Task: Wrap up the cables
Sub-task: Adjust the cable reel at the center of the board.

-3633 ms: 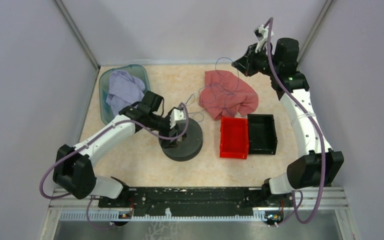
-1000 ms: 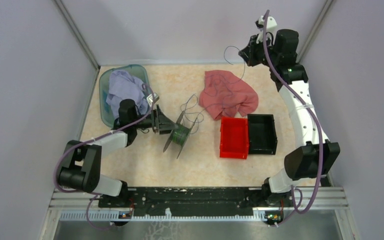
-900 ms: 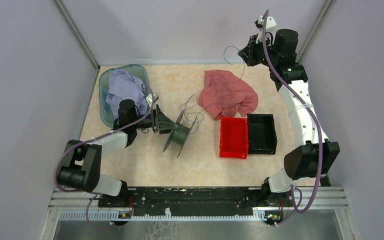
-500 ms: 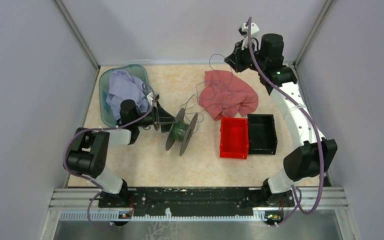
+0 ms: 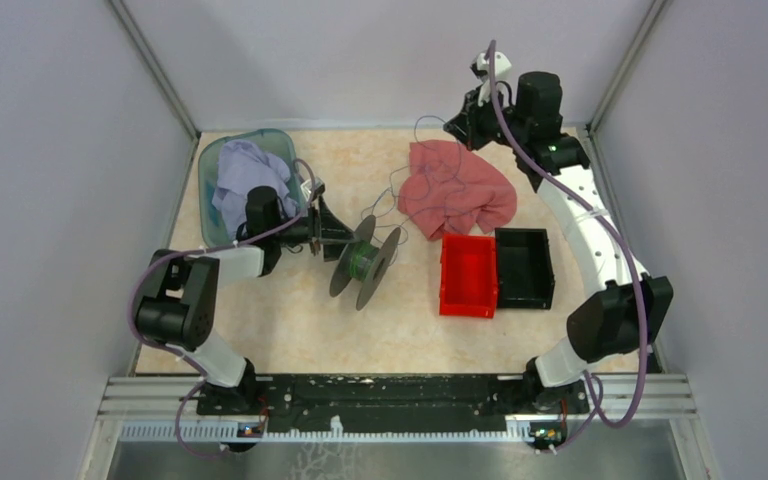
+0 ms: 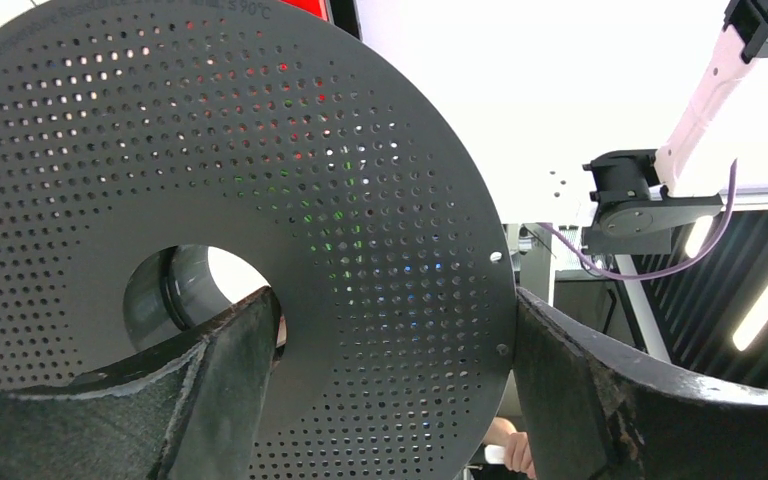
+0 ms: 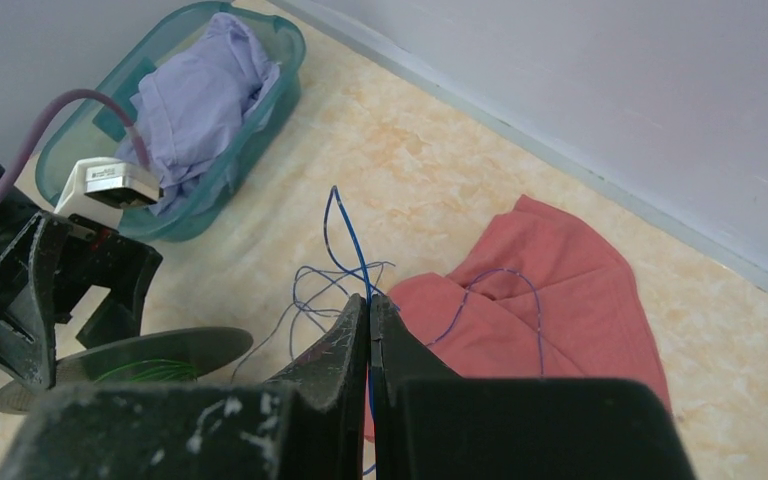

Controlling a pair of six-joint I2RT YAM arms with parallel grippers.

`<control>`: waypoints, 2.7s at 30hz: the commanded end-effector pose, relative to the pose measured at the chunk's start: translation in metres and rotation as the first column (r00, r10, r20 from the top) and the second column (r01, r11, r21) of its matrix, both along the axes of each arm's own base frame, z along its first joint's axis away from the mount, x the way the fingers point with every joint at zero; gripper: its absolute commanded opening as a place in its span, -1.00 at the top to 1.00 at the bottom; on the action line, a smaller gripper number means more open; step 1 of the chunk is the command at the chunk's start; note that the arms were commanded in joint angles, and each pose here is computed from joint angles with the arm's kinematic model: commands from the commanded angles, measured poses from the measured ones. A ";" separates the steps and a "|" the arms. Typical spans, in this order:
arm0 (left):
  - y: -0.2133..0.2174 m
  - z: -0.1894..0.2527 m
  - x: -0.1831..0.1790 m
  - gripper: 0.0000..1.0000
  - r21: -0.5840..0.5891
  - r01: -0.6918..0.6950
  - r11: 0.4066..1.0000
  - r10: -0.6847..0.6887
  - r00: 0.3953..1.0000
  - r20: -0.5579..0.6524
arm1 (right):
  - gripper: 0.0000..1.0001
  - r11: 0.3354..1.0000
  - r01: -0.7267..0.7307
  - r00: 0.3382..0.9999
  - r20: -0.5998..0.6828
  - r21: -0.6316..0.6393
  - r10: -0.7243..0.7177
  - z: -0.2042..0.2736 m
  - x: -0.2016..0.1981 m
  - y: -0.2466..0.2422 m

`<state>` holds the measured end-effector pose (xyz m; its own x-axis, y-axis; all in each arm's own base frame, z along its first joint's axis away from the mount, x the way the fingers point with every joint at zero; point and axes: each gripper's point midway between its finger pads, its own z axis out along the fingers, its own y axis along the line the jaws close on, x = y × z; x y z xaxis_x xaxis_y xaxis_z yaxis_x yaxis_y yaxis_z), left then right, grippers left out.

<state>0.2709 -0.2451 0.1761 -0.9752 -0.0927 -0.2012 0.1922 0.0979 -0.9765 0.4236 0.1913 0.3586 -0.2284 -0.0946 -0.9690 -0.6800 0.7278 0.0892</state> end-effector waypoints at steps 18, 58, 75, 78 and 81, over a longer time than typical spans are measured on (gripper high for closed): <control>0.007 -0.003 0.003 -1.00 0.055 0.042 0.998 -0.046 0.995 0.085 | 1.00 0.951 -0.303 0.952 0.058 0.056 0.300 0.017 -0.045 0.045; 0.041 -0.015 -0.003 -1.00 0.407 -0.074 0.910 -0.160 0.844 0.512 | 1.00 0.769 -0.498 0.766 -0.213 0.401 0.607 -0.088 -0.110 0.130; 0.044 -0.015 -0.007 -0.92 0.433 -0.094 0.897 -0.165 0.835 0.524 | 1.00 0.767 -0.497 0.756 -0.231 0.406 0.613 -0.097 -0.113 0.134; 0.043 -0.010 -0.005 -0.93 0.426 -0.101 0.899 -0.157 0.834 0.529 | 1.00 0.758 -0.505 0.750 -0.225 0.413 0.622 -0.096 -0.116 0.138; 0.042 -0.003 -0.002 -0.93 0.422 -0.117 0.899 -0.147 0.827 0.542 | 1.00 0.747 -0.508 0.747 -0.214 0.429 0.630 -0.095 -0.119 0.140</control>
<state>0.2588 -0.2013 0.1531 -0.7374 0.1554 -0.6573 0.6446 0.4526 -0.6161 0.3081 0.3225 0.2516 -0.5878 -0.0370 -0.8081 -0.8032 0.1458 0.5776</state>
